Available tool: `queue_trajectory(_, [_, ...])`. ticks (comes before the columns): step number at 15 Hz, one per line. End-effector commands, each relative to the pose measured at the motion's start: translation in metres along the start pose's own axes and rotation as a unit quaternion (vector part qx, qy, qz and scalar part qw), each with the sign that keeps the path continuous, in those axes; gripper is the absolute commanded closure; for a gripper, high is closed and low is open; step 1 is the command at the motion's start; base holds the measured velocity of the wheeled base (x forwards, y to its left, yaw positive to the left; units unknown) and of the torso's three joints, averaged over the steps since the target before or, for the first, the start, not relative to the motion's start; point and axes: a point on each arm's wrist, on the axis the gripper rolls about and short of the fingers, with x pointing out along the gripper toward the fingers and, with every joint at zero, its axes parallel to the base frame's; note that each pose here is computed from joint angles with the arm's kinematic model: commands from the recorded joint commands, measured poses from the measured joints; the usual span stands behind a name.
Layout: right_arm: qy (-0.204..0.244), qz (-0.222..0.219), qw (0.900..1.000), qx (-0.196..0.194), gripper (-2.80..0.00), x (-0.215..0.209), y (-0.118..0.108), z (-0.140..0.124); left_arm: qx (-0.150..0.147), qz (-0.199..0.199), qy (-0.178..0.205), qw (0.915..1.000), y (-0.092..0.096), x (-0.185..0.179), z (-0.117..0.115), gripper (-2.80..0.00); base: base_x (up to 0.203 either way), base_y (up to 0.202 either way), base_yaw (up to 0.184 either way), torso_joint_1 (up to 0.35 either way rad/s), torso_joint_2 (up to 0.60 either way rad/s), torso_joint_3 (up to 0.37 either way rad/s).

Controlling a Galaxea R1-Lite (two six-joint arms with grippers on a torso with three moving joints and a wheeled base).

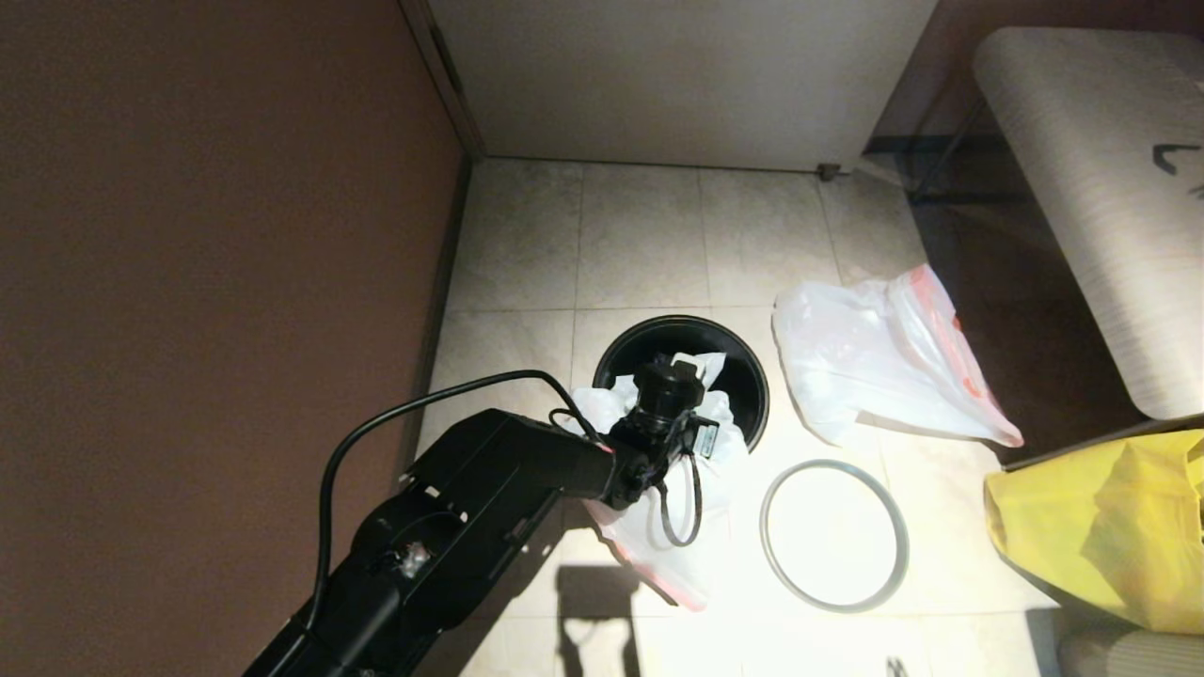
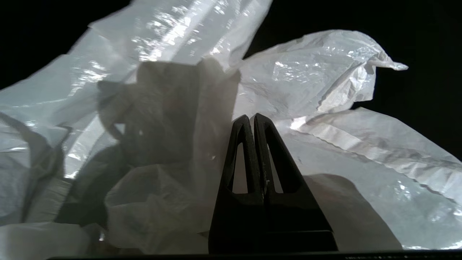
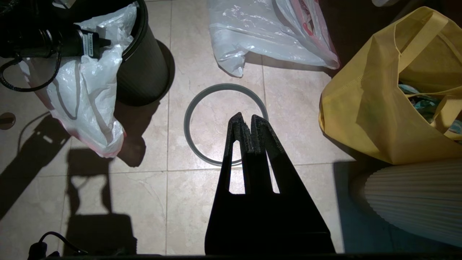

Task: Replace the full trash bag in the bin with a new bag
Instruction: Put the new garbage bag on the trash can

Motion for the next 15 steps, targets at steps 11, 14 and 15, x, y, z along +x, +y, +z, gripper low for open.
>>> queue_trajectory(11, [0.000, 0.000, 1.000, 0.000, 0.00, 0.000, 0.000, 0.000, -0.023, 0.071, -0.051, 0.9959, -0.006, -0.055, 0.070, 0.00, 0.000, 0.000, 0.000, 0.000, 0.00, 0.000])
queue_trajectory(14, [0.001, 0.000, 1.000, 0.000, 0.00, 0.000, 0.000, 0.000, -0.060, 0.065, 0.031, 0.9956, -0.011, -0.095, 0.043, 0.00, 0.000, 0.000, 0.000, 0.000, 0.00, 0.000])
queue_trajectory(15, [0.001, 0.000, 1.000, 0.000, 0.00, 0.000, 0.000, 0.000, -0.076, 0.067, 0.066, 0.9926, -0.010, -0.109, 0.025, 0.00, 0.000, 0.000, 0.000, 0.000, 0.00, 0.000])
